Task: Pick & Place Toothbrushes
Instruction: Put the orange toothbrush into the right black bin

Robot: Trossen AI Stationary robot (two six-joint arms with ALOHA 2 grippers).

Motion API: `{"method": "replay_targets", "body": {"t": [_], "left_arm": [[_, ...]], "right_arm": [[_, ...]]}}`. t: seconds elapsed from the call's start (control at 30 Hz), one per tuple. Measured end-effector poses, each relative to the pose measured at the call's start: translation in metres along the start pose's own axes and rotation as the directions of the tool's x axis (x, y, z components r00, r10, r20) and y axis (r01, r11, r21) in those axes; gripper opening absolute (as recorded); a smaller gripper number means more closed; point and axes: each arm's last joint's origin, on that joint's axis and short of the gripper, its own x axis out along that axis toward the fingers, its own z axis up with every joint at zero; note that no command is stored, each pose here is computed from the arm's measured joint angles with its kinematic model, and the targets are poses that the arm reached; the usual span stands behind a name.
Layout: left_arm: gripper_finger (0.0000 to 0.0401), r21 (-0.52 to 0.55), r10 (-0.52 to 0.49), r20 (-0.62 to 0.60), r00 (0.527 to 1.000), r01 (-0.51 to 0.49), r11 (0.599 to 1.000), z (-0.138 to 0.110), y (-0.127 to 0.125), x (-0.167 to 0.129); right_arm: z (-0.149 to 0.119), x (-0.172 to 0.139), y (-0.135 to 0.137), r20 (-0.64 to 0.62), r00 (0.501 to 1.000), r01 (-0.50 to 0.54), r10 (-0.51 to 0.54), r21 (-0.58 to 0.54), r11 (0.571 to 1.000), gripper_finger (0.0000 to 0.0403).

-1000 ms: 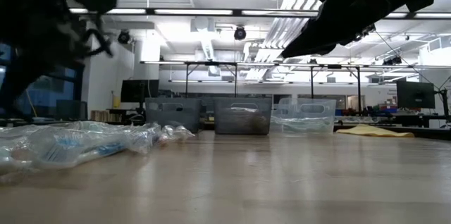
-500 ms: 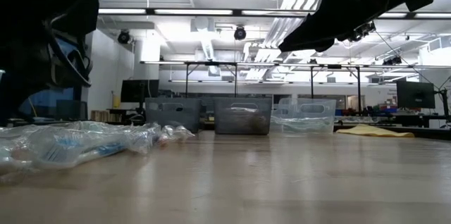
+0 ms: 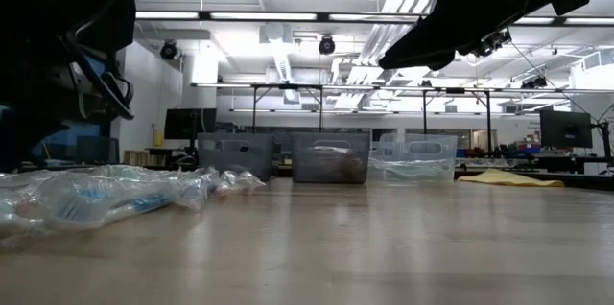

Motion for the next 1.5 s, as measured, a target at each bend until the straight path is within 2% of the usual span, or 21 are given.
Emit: {"method": "replay_targets", "body": {"t": [0.3, 0.5, 0.7, 0.8, 0.93, 1.0, 1.07, 1.17, 1.23, 1.33, 1.5], "left_arm": [[0.0015, -0.003, -0.086, -0.008, 0.996, 0.086, 0.996, 0.0, -0.003, 0.0], [0.0014, -0.071, -0.111, -0.008, 0.994, 0.11, 0.991, 0.003, -0.004, -0.007], [0.0007, -0.07, -0.129, 0.043, 0.991, 0.132, 0.989, 0.016, -0.009, -0.042], [0.0005, -0.06, -0.097, 0.111, 0.989, 0.104, 0.993, 0.024, -0.011, -0.064], [0.0004, -0.039, 0.025, 0.261, 0.965, -0.016, 0.999, 0.036, -0.01, -0.096], [0.0003, -0.05, 0.118, 0.343, 0.932, -0.107, 0.993, 0.042, -0.009, -0.11], [0.0003, -0.072, 0.214, 0.427, 0.879, -0.203, 0.976, 0.048, -0.007, -0.123], [0.0003, -0.105, 0.328, 0.546, 0.771, -0.326, 0.939, 0.058, -0.006, -0.139], [0.0002, -0.122, 0.369, 0.619, 0.693, -0.379, 0.917, 0.065, -0.006, -0.149], [0.0002, -0.137, 0.383, 0.699, 0.604, -0.412, 0.901, 0.075, -0.001, -0.159], [0.0002, -0.216, 0.415, 0.755, 0.508, -0.404, 0.889, 0.079, 0.022, -0.175]], "right_arm": [[0.0, 0.0, 0.0, 0.002, 1.0, 0.0, 0.0, 0.001, 1.0, 0.0146], [0.001, 0.0, 0.0, 0.01, 1.0, -0.001, 0.001, 0.003, 1.0, 0.0146], [0.001, 0.0, 0.0, 0.015, 1.0, -0.002, 0.001, 0.029, 1.0, 0.0146], [0.001, 0.0, 0.0, 0.015, 1.0, -0.002, 0.001, 0.029, 1.0, 0.0146], [0.002, 0.002, 0.001, 0.031, 1.0, -0.004, 0.003, 0.033, 0.999, 0.0146], [0.003, 0.005, 0.001, 0.048, 0.999, -0.006, 0.004, 0.033, 0.999, 0.0146], [0.003, 0.009, 0.002, 0.068, 0.998, -0.008, 0.006, 0.032, 0.999, 0.0146], [0.003, 0.018, 0.004, 0.115, 0.993, -0.011, 0.009, 0.02, 1.0, 0.0146], [0.003, 0.024, 0.005, 0.155, 0.988, -0.014, 0.014, -0.006, 1.0, 0.0146], [0.003, 0.032, 0.007, 0.218, 0.976, -0.008, 0.018, -0.047, 0.999, 0.0146], [0.007, 0.04, 0.009, 0.335, 0.942, 0.009, 0.019, -0.082, 0.997, 0.0146]]}}
